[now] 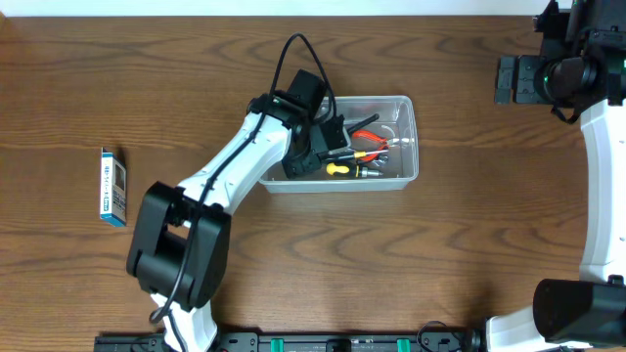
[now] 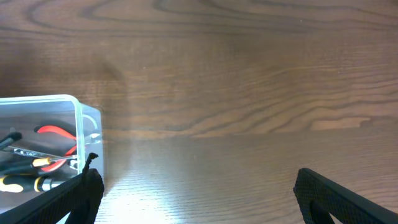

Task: Pack container
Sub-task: 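Carry the black-handled tool into the container and release it, then move the left gripper to the blue-white box and grasp it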

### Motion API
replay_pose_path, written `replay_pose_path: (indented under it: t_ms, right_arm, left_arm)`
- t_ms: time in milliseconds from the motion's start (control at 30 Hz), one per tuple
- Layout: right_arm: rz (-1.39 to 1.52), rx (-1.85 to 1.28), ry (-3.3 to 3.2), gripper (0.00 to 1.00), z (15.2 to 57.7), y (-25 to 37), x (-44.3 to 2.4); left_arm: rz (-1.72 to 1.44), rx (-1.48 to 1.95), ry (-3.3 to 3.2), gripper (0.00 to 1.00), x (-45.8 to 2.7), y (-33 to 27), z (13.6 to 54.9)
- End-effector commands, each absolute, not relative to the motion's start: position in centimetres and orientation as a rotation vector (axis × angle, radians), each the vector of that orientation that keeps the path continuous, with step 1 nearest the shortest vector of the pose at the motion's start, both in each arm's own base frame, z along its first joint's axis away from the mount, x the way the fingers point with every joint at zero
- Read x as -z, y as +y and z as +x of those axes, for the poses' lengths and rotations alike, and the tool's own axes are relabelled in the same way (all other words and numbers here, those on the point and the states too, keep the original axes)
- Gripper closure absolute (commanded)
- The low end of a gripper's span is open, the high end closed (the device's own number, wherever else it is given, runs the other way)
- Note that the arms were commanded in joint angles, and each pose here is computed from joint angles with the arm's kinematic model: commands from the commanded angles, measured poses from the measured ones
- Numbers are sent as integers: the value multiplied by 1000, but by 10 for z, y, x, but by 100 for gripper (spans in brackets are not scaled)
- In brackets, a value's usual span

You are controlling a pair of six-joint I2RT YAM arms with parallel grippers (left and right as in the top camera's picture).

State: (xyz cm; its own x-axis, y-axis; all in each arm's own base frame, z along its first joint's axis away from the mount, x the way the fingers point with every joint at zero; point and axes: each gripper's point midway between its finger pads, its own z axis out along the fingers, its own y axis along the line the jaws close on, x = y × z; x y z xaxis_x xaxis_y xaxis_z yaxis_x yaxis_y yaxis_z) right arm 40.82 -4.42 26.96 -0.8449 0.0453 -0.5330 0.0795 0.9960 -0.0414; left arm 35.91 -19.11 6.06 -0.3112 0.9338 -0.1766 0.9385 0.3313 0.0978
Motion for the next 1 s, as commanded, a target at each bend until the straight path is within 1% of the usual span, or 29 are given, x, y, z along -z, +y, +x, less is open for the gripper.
replay_pose_path:
  t_ms: [0, 33, 100, 200, 300, 333, 367, 400, 433, 533, 600, 633, 667, 767, 833, 900, 967]
  right_arm:
    - [101, 79, 2582, 1, 408, -47, -267]
    - [101, 79, 2582, 1, 408, -47, -267]
    - [92, 82, 2583, 1, 408, -47, -267]
    - [92, 82, 2583, 1, 408, -47, -267]
    - [92, 81, 2583, 1, 408, -47, -267]
    - [92, 82, 2583, 1, 408, -47, -267]
    - [92, 82, 2583, 1, 408, -47, -267]
    - [92, 82, 2583, 1, 408, -47, -267]
    - [92, 82, 2582, 1, 408, -47, -267]
    - [92, 82, 2583, 1, 408, -47, -267]
    - [92, 82, 2583, 1, 408, -47, -267]
    - [92, 82, 2583, 1, 408, -47, -267]
    - [92, 82, 2583, 1, 408, -47, -267]
    - [92, 81, 2583, 1, 408, -46, -267]
    - [92, 81, 2583, 1, 408, -46, -267]
    - [92, 81, 2583, 1, 408, -46, -267]
    - [92, 80, 2583, 1, 408, -46, -267]
  left_arm:
    - [1722, 52, 2397, 85, -56, -191, 359]
    - [1725, 53, 2401, 76, -54, -191, 358]
    - [1726, 54, 2403, 64, -53, -191, 358]
    - [1726, 54, 2403, 54, -53, -191, 358]
    - [1723, 52, 2402, 53, -55, -190, 359]
    - [1720, 46, 2397, 50, -57, -190, 359]
    - [1713, 32, 2392, 43, -60, -189, 361]
    - [1688, 6, 2390, 33, -67, -188, 364]
    - [1660, -24, 2386, 29, -75, -186, 367]
    - [1511, -141, 2359, 25, -118, -175, 382]
    - [1372, -181, 2333, 15, -156, -166, 391]
    - [1297, -197, 2321, 4, -175, -160, 394]
    - [1201, -215, 2304, 0, -198, -151, 397]
    - [923, -254, 2267, 2, -258, -111, 396]
    - [724, -267, 2279, 2, -285, -74, 388]
    - [495, -275, 2334, 2, -298, -29, 374]
    - [217, -282, 2412, 2, -298, 20, 355]
